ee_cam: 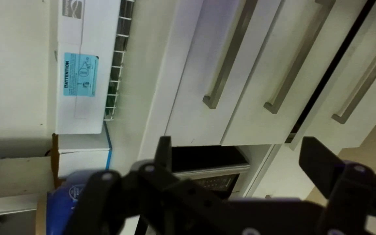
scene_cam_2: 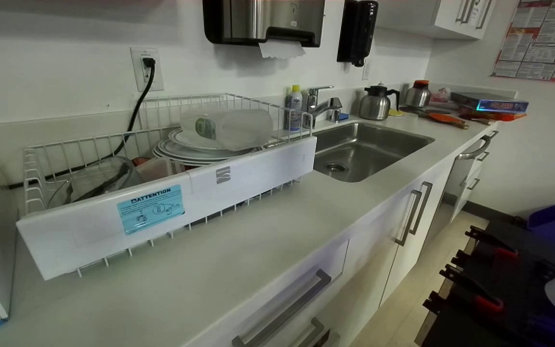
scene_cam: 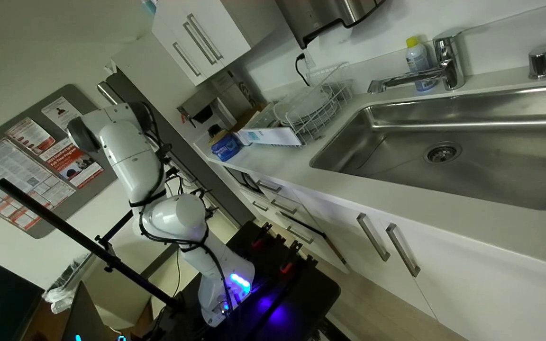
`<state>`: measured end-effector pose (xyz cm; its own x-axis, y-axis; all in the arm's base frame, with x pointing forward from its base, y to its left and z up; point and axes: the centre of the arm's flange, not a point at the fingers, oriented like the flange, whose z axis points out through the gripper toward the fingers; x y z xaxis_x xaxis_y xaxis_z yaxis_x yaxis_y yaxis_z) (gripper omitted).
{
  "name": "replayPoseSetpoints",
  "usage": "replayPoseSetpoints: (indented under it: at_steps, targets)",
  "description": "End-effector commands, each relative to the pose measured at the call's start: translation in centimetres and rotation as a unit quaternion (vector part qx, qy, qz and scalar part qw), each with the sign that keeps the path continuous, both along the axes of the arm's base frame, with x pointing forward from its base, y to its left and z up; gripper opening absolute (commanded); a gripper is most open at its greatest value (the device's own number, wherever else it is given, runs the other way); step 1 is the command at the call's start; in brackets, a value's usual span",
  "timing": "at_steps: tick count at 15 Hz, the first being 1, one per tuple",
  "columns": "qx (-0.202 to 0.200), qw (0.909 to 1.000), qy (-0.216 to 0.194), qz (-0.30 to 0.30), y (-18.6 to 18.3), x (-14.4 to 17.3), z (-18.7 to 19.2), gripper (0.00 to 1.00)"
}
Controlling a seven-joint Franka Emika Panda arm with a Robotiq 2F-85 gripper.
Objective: Open the top drawer of the middle cabinet
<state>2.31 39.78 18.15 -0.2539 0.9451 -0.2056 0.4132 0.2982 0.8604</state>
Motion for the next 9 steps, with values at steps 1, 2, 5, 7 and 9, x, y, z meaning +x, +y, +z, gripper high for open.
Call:
replayPoseSetpoints:
  at_steps: [1,2,5,7,9]
  targets:
    - [0.02,0.999,-0.039,0.006,2.0,-1.2,-4.8,1.0]
    - [0.025,0.9984,-0.05,0.006,2.2,-1.2,-5.8,1.0]
    - [0.036,0.9967,-0.073,-0.001,3.2,-0.8,-9.2,1.0]
    - [0.04,0.9955,-0.085,-0.009,4.0,-0.3,-11.5,1.0]
    - [0.035,0.9943,-0.099,-0.017,4.7,0.3,-13.5,1.0]
